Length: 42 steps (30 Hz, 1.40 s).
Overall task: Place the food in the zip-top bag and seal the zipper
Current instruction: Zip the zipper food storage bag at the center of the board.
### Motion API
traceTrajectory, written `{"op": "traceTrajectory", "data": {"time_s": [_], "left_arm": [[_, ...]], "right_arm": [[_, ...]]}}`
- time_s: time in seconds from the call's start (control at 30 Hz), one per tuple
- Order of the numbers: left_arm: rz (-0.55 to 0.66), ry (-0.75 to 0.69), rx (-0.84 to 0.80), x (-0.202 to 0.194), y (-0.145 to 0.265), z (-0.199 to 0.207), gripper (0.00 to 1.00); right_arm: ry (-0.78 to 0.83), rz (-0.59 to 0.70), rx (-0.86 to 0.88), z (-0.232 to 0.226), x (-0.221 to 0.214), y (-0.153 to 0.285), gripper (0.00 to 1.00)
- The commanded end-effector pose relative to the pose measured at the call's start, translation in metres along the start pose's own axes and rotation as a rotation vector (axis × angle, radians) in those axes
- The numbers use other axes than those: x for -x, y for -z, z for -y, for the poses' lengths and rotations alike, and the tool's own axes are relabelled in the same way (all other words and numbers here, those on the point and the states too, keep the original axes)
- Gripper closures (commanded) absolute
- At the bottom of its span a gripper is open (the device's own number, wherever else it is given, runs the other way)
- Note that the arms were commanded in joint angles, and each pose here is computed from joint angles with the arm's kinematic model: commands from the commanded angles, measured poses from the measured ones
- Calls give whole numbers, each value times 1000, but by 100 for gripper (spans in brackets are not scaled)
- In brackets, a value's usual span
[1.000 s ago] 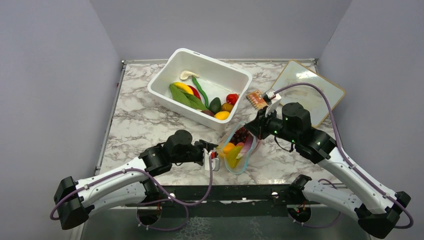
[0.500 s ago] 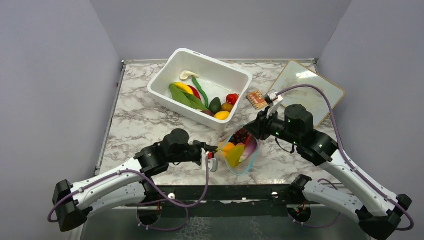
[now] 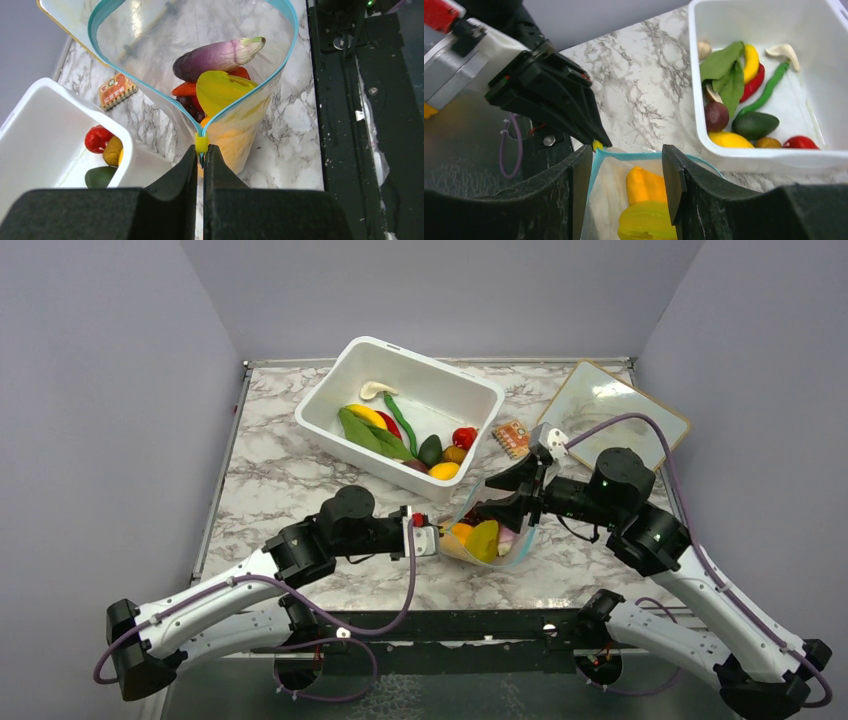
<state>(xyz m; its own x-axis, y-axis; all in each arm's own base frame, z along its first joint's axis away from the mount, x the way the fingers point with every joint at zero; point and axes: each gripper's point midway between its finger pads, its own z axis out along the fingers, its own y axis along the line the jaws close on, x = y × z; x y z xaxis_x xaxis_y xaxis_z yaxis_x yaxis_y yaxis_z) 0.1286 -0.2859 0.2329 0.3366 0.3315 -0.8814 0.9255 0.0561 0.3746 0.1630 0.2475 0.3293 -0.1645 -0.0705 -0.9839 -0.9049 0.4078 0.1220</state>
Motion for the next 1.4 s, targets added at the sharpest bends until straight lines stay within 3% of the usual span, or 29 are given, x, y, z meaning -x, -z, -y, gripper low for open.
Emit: {"op": "traceTrajectory", "data": {"time_s": [0.0,0.13,0.3,0.43,0.63,1.03,1.13,1.37], "left_arm": [[88,93,-15,32,-1,-2,100],[136,103,-17,46,3,-3,100],[142,94,-15,49,6,-4,100],[149,86,-15,50,6,-3,100],[156,83,28,49,8,-10,100],[156,85,5,49,8,-5,100],[159,85,7,50,8,-5,100],[145,90,25,46,11,-7,100]], "right_arm": [[217,87,221,-29,14,-7,46],[420,151,349,-43,4,-8,50],[560,143,377,-39,-4,-15,53],[595,112,481,-52,-22,-21,55],[616,68,459,-45,-35,-29,60],[632,-34,465,-47,-61,-50,59],[637,-52,464,-46,-65,-54,67],[663,-53,420,-40,-64,-58,98]]}}
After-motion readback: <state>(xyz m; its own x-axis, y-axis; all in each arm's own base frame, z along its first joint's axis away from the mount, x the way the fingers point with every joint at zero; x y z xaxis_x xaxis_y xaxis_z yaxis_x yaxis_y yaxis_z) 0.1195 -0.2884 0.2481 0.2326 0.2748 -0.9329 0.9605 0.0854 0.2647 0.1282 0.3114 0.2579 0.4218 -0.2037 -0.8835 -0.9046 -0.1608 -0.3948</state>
